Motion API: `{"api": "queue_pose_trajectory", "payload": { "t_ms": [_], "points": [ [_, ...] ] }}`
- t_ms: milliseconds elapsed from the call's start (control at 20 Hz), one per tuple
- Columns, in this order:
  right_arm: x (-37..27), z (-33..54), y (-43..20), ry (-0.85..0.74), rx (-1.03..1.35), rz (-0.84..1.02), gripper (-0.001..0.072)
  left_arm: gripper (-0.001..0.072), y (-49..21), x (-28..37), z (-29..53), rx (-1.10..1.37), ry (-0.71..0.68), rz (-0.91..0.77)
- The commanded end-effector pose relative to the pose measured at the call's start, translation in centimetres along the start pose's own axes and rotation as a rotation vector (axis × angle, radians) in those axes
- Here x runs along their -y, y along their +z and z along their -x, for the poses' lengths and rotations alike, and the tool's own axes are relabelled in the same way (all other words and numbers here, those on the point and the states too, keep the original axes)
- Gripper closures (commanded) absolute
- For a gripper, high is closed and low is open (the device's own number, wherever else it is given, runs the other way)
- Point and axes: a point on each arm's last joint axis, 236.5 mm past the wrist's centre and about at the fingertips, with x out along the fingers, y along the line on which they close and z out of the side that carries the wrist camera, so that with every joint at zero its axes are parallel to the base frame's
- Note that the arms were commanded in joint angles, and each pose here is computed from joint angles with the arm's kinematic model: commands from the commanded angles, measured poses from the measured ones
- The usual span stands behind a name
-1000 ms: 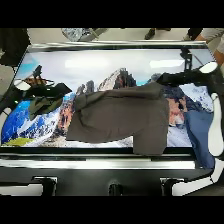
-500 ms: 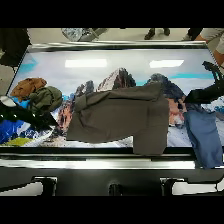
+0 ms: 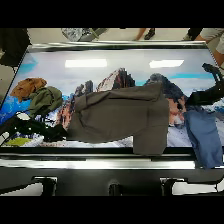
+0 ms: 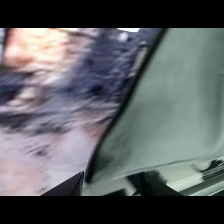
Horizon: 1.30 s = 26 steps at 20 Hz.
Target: Fold the shirts.
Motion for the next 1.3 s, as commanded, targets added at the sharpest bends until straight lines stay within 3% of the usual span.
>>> {"api": "queue_pose_trajectory", "payload": {
  "t_ms": [0, 50, 100, 200, 400, 650, 850, 950, 1000, 1100, 1250],
  "points": [
    [-0.2, -0.8, -1.4, 0.020, -0.053, -0.012, 0.0159, 0.0271, 1.4, -0.1, -0.9, 0.066, 0.039, -0.021],
    [-0.4, -1.5, -2.1, 0.039, -0.080, -0.022, 0.0159, 0.0296, 1.4, 0.0, -1.1, 0.066, 0.041, -0.022],
    [-0.5, -2.4, -2.8, 0.054, -0.104, -0.032, 0.0159, 0.0380, 1.4, 0.1, -1.1, 0.065, 0.042, -0.022],
    [-0.5, -4.6, -4.5, 0.079, -0.151, -0.049, 0.0159, 0.0670, 1.4, 0.1, -1.1, 0.065, 0.042, -0.024],
    [-2.8, -9.5, -6.2, 0.186, -0.178, -0.073, 0.0159, 0.0674, 1.3, 0.2, -1.0, 0.060, 0.040, -0.027],
    [-2.9, -15.3, -5.3, 0.119, -0.132, -0.075, 0.0161, 0.0675, 1.0, 0.3, -1.0, 0.050, 0.037, -0.031],
    [-2.3, -17.6, -5.2, 0.129, -0.144, -0.152, 0.0226, 0.0675, 1.1, 0.4, -0.9, 0.054, 0.036, -0.038],
    [-2.9, -18.0, -4.8, 0.164, -0.134, -0.178, 0.0289, 0.0675, 1.3, 0.7, -0.7, 0.061, 0.030, -0.062],
    [-2.9, -18.1, -4.6, 0.166, -0.130, -0.205, 0.0367, 0.0674, 1.5, 0.8, -0.6, 0.065, 0.030, -0.065],
    [-3.5, -17.7, -4.1, 0.190, -0.119, -0.220, 0.0668, 0.0675, 2.3, 1.1, 0.0, 0.090, 0.031, -0.083],
    [-4.3, -12.4, -1.0, 0.186, -0.052, -0.056, 0.0669, 0.0678, 6.4, 4.6, 5.6, 0.250, 0.023, -0.182]
  ]
}}
